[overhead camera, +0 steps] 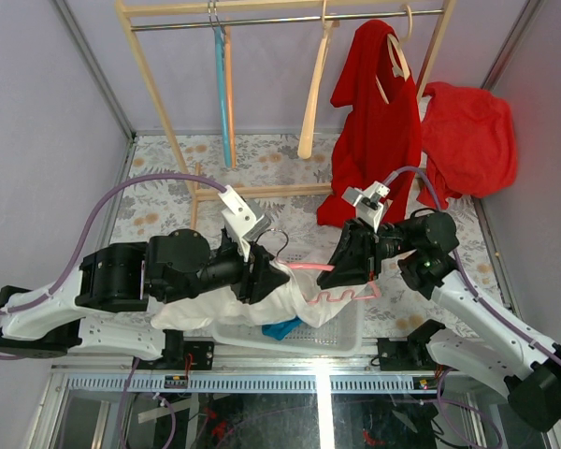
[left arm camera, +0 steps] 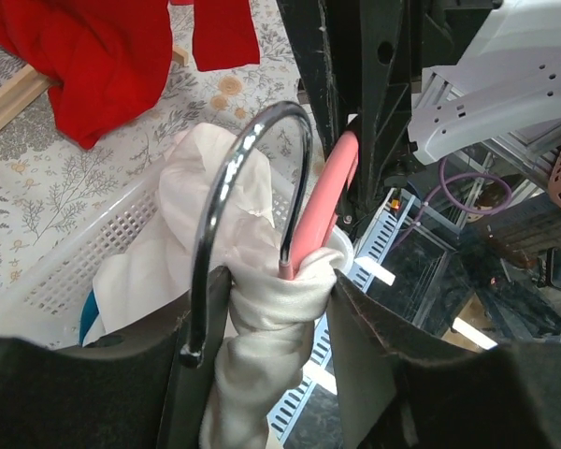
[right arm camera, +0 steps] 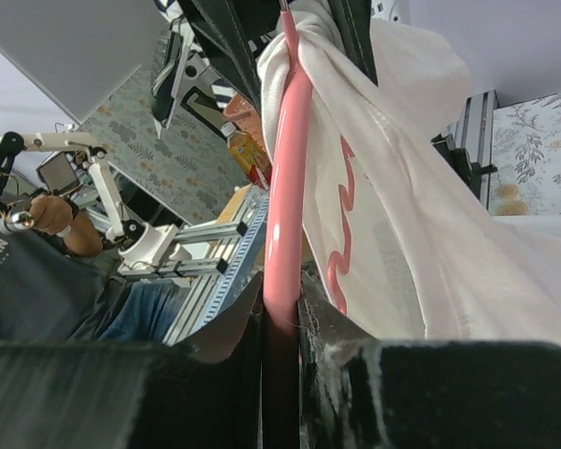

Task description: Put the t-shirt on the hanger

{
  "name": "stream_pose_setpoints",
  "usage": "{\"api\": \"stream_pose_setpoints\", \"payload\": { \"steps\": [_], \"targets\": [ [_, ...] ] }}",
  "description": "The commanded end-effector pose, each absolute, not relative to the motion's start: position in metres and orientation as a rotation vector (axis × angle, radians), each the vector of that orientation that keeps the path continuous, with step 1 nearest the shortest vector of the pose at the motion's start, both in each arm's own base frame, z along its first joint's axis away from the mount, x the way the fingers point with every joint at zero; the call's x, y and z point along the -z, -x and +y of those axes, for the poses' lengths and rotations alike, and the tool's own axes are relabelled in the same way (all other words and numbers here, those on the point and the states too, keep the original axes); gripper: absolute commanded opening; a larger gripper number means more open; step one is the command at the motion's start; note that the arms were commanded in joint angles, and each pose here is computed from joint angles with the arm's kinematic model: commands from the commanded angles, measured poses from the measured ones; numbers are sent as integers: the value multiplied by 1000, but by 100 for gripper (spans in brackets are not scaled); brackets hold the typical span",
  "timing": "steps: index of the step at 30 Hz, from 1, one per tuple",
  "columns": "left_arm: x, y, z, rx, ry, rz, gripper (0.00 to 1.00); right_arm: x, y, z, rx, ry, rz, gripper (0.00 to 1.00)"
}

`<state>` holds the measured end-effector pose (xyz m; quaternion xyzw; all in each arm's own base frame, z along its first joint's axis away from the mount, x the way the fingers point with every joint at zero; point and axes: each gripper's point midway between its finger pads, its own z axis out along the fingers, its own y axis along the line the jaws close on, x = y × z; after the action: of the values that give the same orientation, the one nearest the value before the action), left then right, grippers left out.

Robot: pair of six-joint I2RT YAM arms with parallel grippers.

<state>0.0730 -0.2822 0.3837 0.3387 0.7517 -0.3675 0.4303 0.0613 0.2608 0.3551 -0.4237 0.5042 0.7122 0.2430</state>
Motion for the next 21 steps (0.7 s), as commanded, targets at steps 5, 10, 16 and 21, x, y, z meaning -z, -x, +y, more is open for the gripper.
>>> {"api": "stream_pose_setpoints", "payload": {
  "steps": [5, 10, 16, 21],
  "targets": [
    [-391, -69, -283, 986, -796, 1855, 3, -385, -109, 270, -1665, 837, 1431, 36],
    [-398, -70, -270, 999, -763, 1841, 2, -384, -108, 263, -1605, 809, 1513, 46],
    [-399, -72, -266, 981, -764, 1837, 2, -378, -107, 256, -1553, 792, 1564, 48],
    [-390, -73, -269, 961, -771, 1855, 2, -355, -116, 256, -1498, 762, 1650, 50]
  ]
}}
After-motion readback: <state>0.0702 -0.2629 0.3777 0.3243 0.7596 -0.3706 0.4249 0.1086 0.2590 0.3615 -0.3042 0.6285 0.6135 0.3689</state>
